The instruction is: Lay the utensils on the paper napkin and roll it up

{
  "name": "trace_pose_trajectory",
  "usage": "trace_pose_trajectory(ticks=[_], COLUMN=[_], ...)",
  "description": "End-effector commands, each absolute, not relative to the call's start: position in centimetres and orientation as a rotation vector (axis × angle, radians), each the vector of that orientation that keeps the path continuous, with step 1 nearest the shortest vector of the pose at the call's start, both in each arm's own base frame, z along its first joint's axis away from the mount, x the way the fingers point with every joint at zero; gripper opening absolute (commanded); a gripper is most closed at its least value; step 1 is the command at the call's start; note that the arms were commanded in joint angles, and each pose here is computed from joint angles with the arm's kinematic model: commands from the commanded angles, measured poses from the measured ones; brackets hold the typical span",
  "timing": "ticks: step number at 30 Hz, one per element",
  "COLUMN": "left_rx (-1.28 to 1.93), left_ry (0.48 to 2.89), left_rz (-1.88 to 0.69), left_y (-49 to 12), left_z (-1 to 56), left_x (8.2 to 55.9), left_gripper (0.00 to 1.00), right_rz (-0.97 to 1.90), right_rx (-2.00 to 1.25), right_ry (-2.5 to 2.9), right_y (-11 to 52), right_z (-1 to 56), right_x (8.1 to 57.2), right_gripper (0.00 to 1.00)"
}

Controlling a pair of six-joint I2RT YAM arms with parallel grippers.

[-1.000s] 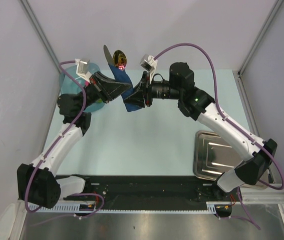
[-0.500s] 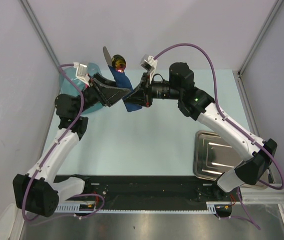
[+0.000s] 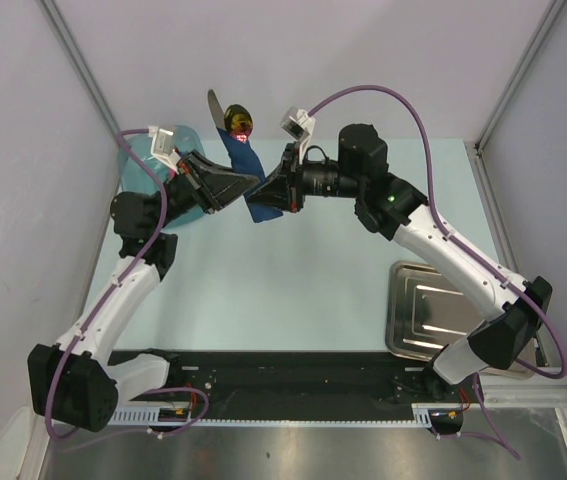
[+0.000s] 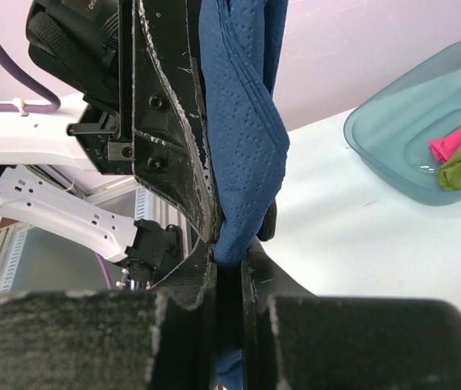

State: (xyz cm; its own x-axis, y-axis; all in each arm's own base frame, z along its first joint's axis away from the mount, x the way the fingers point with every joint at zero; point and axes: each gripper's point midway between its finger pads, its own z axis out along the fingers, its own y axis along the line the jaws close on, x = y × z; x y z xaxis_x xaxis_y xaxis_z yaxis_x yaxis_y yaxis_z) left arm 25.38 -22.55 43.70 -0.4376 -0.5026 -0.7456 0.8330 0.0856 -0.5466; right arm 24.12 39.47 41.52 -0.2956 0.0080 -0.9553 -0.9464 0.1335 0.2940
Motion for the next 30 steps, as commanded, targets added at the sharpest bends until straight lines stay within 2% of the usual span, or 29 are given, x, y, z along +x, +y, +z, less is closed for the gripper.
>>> trace_pose_trajectory(ticks=[1,4,5,6,7,11,14,15,18,28,29,30], left_rx=[0.357,0.342,0.344,0.352,0.366,0.374,0.38,0.383,0.379,0.384,0.381,0.386], left_ry=[1.254,1.274,1.268,1.257,1.242,1.211,1.18,1.173,1.155,1.129,1.13,1.127], left_rz=[-1.609,-1.617,-1.614,-1.616,-1.611,-1.593,-1.578,-1.574,-1.558,-1.547,-1.544,-1.544], left_y=[-22.3,-22.4,-22.2,-22.2,-22.2,-21.9,-21.6,-21.5,-20.9,-20.5,-20.4,-20.5], left_z=[44.3,44.0,44.0,44.1,44.3,45.1,45.8,46.2,46.8,47.2,47.2,47.2], left_x=[25.6,25.7,25.7,25.7,25.6,26.0,26.2,26.2,26.6,26.7,26.8,26.7], left_gripper=[0.19,0.18,0.14,0.03,0.0,0.0,0.0,0.0,0.0,0.0,0.0,0.0], right_rz=[1.336,1.336,1.338,1.338,1.341,1.339,1.329,1.322,1.301,1.304,1.307,1.316], right_rx=[-0.979,-0.984,-0.986,-0.989,-0.991,-1.006,-1.024,-1.029,-1.037,-1.044,-1.05,-1.056], right_ry=[1.334,1.333,1.328,1.332,1.335,1.346,1.36,1.365,1.398,1.482,1.491,1.498], right_y=[39.3,39.4,39.4,39.5,39.5,39.6,39.5,39.4,38.9,38.3,38.4,38.3], right_z=[45.6,45.7,45.8,45.6,45.5,45.0,44.4,44.2,43.4,41.1,40.8,40.6], right_x=[22.6,22.7,22.6,22.6,22.6,22.6,22.5,22.5,22.6,22.2,22.1,21.9], right_gripper=[0.0,0.0,0.0,0.0,0.0,0.0,0.19,0.31,0.4,0.38,0.36,0.29])
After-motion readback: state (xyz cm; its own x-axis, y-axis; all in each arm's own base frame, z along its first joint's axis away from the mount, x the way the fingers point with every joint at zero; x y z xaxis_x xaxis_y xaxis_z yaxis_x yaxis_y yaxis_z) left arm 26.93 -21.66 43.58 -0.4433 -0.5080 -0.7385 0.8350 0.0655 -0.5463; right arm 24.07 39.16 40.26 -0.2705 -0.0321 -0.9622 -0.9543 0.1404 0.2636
